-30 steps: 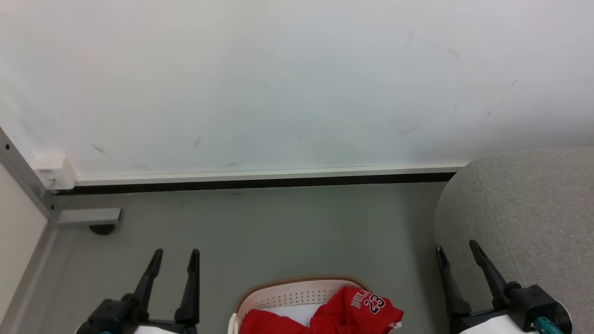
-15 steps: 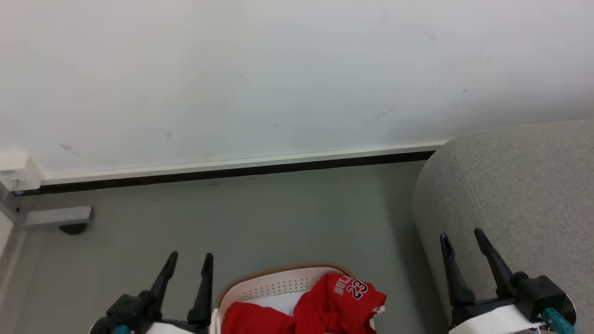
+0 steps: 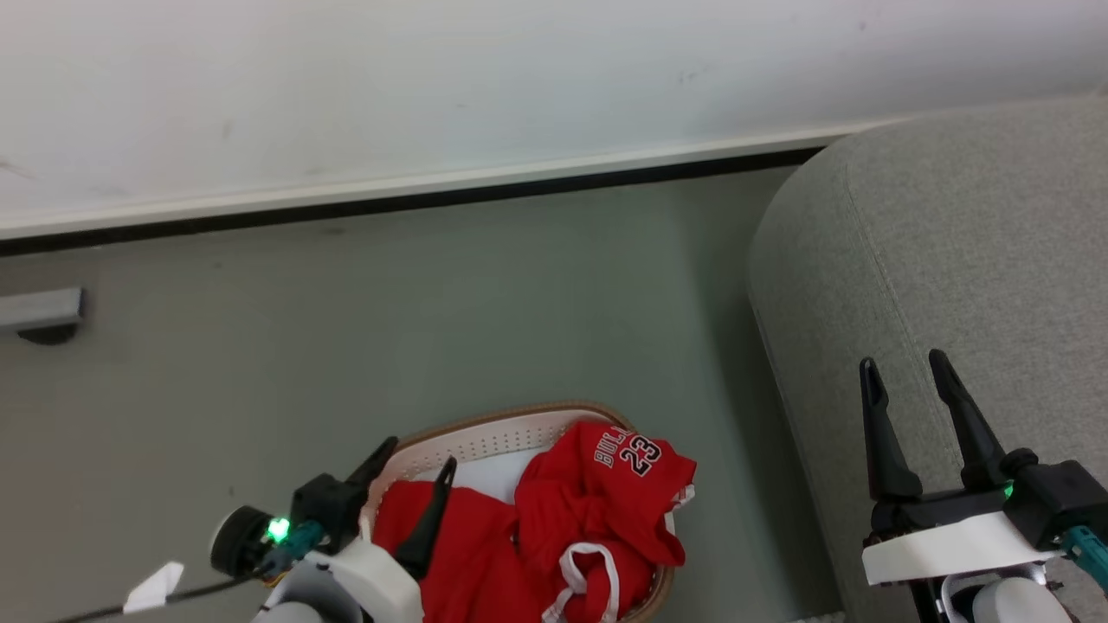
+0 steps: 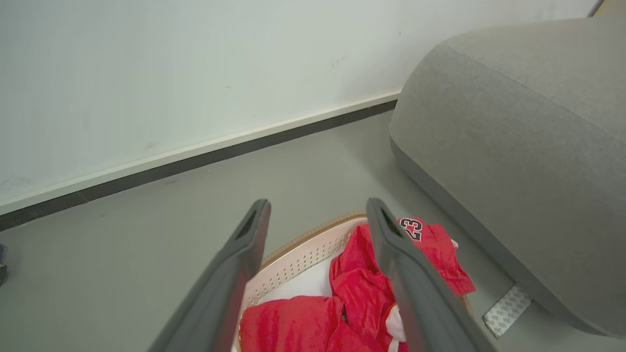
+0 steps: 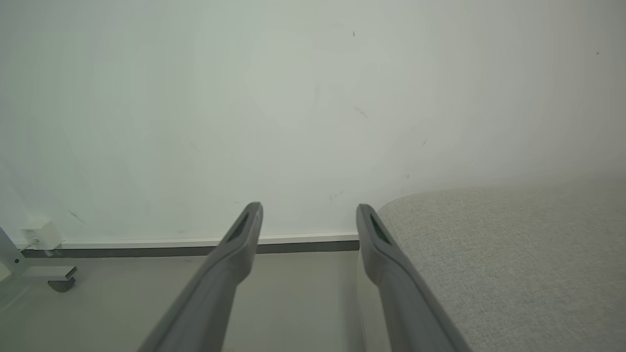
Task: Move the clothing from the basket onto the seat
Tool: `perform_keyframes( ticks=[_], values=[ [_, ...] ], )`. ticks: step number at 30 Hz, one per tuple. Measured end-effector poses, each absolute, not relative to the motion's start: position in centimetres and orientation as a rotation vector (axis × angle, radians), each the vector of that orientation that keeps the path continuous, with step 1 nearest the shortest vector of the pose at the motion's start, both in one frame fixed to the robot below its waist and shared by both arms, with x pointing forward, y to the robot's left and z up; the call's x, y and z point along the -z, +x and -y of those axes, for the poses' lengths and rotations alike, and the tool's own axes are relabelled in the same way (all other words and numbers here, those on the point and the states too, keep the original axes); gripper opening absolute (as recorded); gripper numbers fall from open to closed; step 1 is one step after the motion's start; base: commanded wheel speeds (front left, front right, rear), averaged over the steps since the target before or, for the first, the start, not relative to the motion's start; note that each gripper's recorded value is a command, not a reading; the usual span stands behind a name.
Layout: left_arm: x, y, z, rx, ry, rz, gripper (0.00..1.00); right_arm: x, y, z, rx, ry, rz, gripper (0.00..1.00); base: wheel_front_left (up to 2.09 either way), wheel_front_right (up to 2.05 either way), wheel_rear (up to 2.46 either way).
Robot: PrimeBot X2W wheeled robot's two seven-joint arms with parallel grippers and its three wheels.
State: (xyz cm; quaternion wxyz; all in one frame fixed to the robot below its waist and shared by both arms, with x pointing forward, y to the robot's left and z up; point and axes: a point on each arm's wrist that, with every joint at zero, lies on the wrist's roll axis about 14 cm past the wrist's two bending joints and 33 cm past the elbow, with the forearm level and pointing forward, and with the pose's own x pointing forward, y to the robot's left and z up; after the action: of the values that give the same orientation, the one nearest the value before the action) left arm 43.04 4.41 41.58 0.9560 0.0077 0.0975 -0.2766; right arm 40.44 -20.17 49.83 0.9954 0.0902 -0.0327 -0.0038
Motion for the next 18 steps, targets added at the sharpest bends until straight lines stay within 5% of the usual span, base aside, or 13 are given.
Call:
perform_keyframes(
  ticks=[18],
  values=[
    [-25.9, 42.7, -1.0, 0.858, 0.214, -0.706, 1.0, -45.2, 44.5, 22.8, 0.083, 0.192, -0.02, 1.0, 0.0, 0.0, 0.0]
  ],
)
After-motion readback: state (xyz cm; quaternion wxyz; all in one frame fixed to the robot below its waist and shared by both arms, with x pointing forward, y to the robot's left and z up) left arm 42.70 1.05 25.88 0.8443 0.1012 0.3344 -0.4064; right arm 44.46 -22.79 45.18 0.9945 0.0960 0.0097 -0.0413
